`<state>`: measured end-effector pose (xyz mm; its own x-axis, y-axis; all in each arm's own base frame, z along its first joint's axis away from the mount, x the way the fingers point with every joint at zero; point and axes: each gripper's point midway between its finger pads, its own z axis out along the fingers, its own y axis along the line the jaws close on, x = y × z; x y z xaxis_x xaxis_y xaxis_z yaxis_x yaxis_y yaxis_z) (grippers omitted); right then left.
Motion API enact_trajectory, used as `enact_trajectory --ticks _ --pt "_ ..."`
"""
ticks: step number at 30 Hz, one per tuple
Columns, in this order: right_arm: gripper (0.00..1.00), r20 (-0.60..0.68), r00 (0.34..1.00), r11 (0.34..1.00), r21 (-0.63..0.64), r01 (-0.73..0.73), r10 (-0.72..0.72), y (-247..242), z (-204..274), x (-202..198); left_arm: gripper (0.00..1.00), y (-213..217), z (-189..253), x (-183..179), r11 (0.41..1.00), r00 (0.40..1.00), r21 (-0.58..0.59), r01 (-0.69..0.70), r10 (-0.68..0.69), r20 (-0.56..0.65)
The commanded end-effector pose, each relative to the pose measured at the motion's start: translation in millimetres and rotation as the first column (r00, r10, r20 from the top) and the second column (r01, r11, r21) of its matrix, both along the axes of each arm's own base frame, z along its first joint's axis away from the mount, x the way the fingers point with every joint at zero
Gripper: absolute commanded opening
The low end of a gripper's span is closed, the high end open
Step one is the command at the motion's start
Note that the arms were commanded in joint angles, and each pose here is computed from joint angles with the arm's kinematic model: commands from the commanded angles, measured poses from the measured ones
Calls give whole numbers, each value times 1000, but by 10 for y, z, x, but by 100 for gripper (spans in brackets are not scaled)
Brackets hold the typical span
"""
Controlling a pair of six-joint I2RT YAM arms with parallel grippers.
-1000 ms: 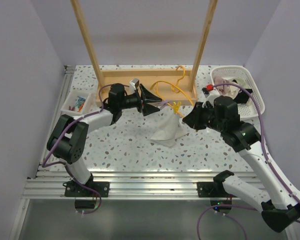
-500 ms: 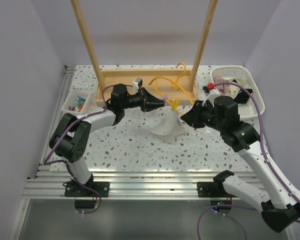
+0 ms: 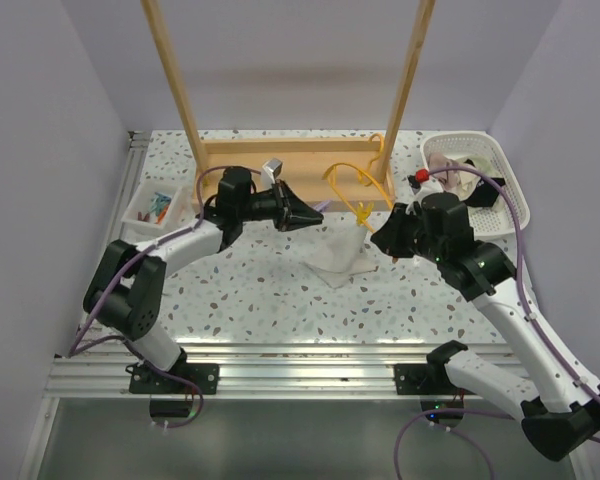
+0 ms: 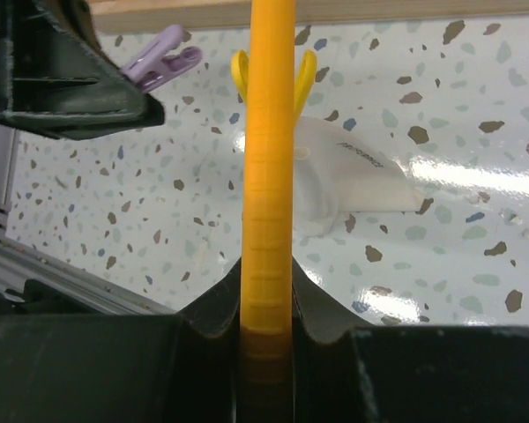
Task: Remove the underwear clipped to the hanger
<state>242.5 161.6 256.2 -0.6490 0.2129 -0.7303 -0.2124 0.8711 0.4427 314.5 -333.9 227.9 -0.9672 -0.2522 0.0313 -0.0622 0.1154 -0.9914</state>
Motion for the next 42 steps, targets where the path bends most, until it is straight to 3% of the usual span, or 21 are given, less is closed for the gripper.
enact_trajectory --ticks 1,3,4,7,10,11,12,15,16,22,24,27,32,38,42 --pt "0 26 998 997 -33 66 -65 -119 69 69 0 256 -124 -212 966 977 258 20 -73 199" --pt "0 32 999 999 -14 44 -43 -71 70 62 1 452 -362 -310 910 985 414 4 -75 157" --pt "0 38 998 999 -12 43 -43 -69 74 66 1 593 -463 -249 861 971 506 -60 -68 231" --pt "0 50 999 1000 18 -9 8 19 112 31 3 933 -931 -325 717 977 693 -71 -89 193" --pt "0 68 996 998 34 -58 55 90 166 9 12 1118 -1338 -469 636 986 771 -24 -112 123" --pt "0 75 995 997 38 -71 68 112 186 4 18 1172 -1460 -528 616 988 788 -15 -113 107" --pt "0 82 992 994 44 -100 97 149 221 -13 38 1237 -1535 -523 579 988 815 -31 -107 113" --pt "0 87 986 988 47 -146 142 208 266 -42 64 1328 -1599 -539 535 988 844 -46 -101 118" --pt "0 85 985 987 47 -153 149 218 268 -39 68 1343 -1538 -506 532 985 844 -73 -93 144" --pt "0 77 981 983 41 -179 176 240 266 -74 81 1190 -1018 -291 605 962 778 -172 -68 265" --pt "0 74 980 982 38 -187 184 247 267 -79 87 1060 -765 -215 660 952 728 -187 -60 300" --pt "0 71 977 978 32 -204 202 260 266 -93 100 738 -279 -217 805 939 575 -146 -69 336" --pt "0 72 975 978 14 -210 209 250 270 -91 100 314 394 -203 937 922 341 -75 -66 382" --pt "0 74 975 978 -8 -207 208 231 276 -87 100 59 692 -148 978 937 204 -31 -43 347" --pt "0 79 976 979 -31 -202 204 204 287 -82 100 -169 655 -137 979 948 204 15 -79 308"
